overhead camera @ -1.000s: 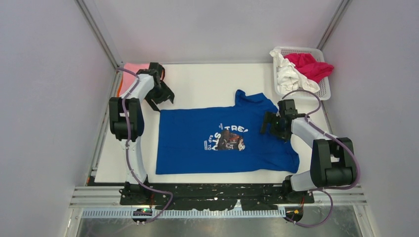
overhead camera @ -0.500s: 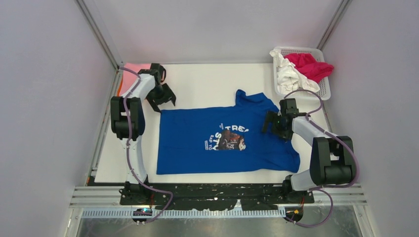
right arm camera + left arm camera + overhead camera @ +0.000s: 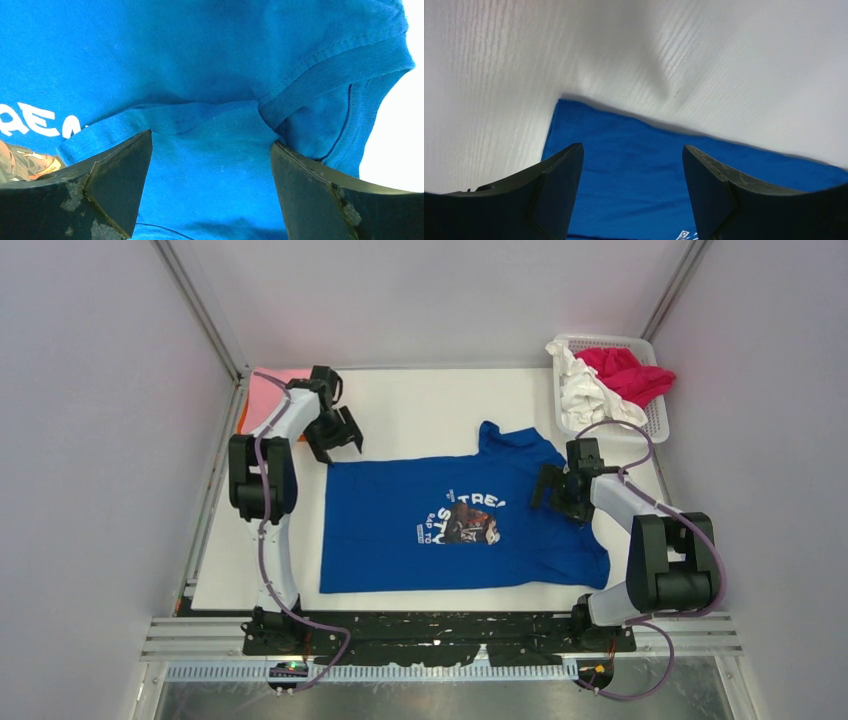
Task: Fold and stack the t-shirts
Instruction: Grab the side of the flattened tshirt furthest away from the robot with both arms
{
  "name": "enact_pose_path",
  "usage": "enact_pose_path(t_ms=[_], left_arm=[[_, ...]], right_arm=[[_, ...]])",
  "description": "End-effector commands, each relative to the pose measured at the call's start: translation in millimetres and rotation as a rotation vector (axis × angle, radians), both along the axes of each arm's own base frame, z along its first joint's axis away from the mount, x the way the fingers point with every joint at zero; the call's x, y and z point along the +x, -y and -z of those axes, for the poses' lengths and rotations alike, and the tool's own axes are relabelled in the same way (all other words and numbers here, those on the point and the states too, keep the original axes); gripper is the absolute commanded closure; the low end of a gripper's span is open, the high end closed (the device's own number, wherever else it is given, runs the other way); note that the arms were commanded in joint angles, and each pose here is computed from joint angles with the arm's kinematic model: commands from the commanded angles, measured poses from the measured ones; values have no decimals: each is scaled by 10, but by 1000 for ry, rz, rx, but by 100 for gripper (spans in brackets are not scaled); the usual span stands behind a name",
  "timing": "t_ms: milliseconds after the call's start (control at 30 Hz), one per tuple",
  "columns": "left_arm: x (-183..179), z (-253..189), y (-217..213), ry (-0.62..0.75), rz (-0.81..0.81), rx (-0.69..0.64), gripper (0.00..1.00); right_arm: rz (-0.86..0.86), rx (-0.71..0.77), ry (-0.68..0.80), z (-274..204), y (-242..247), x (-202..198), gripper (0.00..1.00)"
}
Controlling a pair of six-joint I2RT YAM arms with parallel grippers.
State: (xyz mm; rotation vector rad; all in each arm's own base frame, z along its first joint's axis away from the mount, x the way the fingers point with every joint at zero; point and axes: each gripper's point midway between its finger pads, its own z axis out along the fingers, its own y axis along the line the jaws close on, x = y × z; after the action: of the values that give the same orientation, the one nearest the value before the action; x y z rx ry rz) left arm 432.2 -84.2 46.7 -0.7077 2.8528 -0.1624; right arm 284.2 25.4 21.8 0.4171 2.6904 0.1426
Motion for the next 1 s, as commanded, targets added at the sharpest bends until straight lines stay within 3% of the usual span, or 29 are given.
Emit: enact_pose_path(t_ms=[0, 433, 967], left_arm=[[187, -80, 90, 44, 24, 0, 26], [143, 60, 148, -2, -59, 3, 28], [133, 100, 112, -16, -61, 117, 33]], right_arm=[[39, -59, -82, 188, 141, -132, 4], [116, -111, -110, 202, 396, -184, 5], [172, -195, -101, 108, 636, -112, 5]])
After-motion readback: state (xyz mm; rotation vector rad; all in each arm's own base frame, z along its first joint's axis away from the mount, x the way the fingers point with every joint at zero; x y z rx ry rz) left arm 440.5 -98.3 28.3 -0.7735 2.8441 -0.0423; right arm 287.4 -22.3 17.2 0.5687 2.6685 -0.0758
